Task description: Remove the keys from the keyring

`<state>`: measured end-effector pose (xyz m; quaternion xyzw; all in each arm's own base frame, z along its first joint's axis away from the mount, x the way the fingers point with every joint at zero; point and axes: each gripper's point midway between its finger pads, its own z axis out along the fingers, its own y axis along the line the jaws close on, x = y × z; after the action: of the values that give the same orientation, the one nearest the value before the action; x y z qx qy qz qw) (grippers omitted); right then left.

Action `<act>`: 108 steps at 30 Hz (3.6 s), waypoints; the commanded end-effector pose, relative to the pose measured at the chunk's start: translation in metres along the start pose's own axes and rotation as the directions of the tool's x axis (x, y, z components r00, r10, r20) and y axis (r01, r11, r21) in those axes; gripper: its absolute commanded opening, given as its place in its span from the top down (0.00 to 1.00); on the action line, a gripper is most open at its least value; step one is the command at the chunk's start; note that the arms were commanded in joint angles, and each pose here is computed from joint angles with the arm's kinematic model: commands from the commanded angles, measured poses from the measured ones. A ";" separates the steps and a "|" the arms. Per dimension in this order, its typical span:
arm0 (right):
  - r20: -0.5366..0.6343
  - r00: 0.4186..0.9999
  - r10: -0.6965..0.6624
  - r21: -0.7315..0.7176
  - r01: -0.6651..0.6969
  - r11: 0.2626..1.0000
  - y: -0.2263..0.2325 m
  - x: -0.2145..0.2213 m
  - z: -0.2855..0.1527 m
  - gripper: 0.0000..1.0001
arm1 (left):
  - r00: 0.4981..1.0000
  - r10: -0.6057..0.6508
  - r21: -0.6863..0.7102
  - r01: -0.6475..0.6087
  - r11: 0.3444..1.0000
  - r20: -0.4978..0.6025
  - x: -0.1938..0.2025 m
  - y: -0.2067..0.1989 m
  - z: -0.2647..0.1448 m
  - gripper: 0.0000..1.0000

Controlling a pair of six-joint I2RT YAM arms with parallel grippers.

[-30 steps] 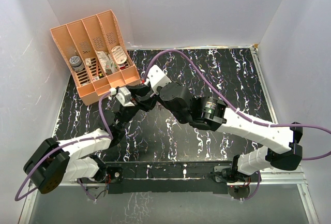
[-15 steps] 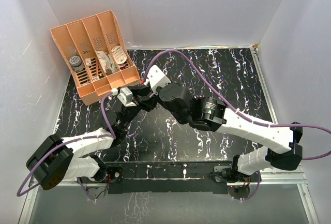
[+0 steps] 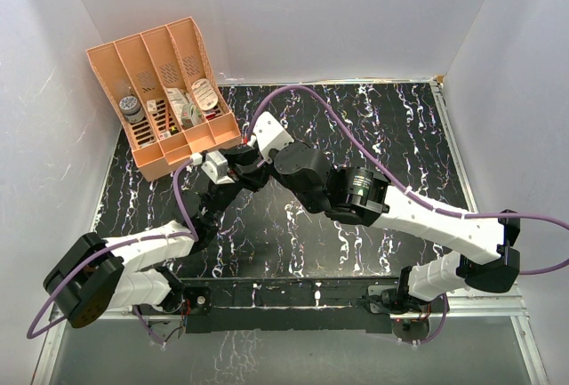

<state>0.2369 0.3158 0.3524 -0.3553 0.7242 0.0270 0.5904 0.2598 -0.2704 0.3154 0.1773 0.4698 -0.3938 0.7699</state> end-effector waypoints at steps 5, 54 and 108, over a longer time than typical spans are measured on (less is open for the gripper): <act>0.070 0.995 0.064 0.020 -0.066 0.998 -0.007 -0.019 -0.004 1.00 | 0.994 0.026 0.004 -0.026 1.000 0.106 -0.037 -0.005 0.006 0.65; 0.075 0.994 0.075 0.024 -0.077 0.997 -0.009 -0.019 -0.007 1.00 | 0.994 0.049 0.017 -0.051 0.999 0.099 -0.038 -0.010 0.007 0.83; -0.036 0.995 -0.089 0.108 0.093 0.990 -0.047 -0.049 -0.028 1.00 | 0.868 0.494 0.566 -0.383 0.730 -0.050 -0.047 -0.082 -0.038 1.00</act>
<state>0.2253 0.3090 0.3682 -0.4437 0.7224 -0.0544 0.5275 0.2145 -0.2649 0.3370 0.4621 0.4341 -0.2254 0.7397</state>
